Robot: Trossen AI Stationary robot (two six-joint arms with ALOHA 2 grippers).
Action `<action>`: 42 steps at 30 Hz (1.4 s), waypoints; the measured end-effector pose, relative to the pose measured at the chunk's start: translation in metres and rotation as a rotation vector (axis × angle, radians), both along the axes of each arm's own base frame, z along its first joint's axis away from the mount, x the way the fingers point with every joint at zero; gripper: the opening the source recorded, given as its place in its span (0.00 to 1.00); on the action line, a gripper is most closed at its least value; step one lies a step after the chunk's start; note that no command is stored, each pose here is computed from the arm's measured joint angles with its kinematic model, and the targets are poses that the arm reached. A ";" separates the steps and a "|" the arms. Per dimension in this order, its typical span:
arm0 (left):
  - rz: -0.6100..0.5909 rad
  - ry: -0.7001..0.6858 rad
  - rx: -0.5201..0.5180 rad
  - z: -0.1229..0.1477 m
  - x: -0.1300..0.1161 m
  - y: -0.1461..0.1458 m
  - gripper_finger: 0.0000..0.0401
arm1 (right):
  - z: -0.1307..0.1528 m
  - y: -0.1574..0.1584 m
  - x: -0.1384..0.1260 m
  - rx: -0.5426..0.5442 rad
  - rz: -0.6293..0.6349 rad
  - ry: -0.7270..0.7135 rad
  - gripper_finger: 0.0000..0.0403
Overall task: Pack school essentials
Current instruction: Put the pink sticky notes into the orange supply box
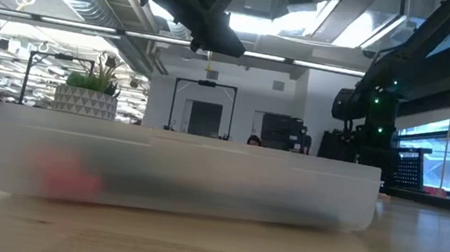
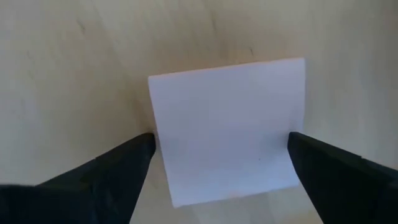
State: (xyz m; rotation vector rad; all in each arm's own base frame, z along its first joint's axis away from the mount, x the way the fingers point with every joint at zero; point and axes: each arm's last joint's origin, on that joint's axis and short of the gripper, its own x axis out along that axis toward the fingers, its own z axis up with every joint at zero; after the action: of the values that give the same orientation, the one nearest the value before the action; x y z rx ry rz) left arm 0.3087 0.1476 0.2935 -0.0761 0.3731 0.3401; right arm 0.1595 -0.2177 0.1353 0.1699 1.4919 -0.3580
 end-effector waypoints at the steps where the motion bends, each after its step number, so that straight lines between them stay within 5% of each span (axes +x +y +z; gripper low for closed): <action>1: 0.000 0.000 0.000 0.000 0.000 0.000 0.26 | 0.000 0.000 0.000 0.007 0.015 -0.004 0.94; 24: 0.000 0.000 0.000 0.000 0.000 0.000 0.26 | -0.001 0.005 0.008 0.120 0.187 -0.198 0.94; 42: 0.000 0.000 0.000 0.000 0.000 0.000 0.26 | 0.016 0.001 0.032 -0.033 0.251 -0.112 0.94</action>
State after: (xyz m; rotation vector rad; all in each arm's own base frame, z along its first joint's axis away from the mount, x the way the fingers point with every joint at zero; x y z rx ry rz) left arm 0.3087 0.1476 0.2935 -0.0761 0.3731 0.3402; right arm 0.1918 -0.2172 0.1515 -0.0243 1.3767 -0.1680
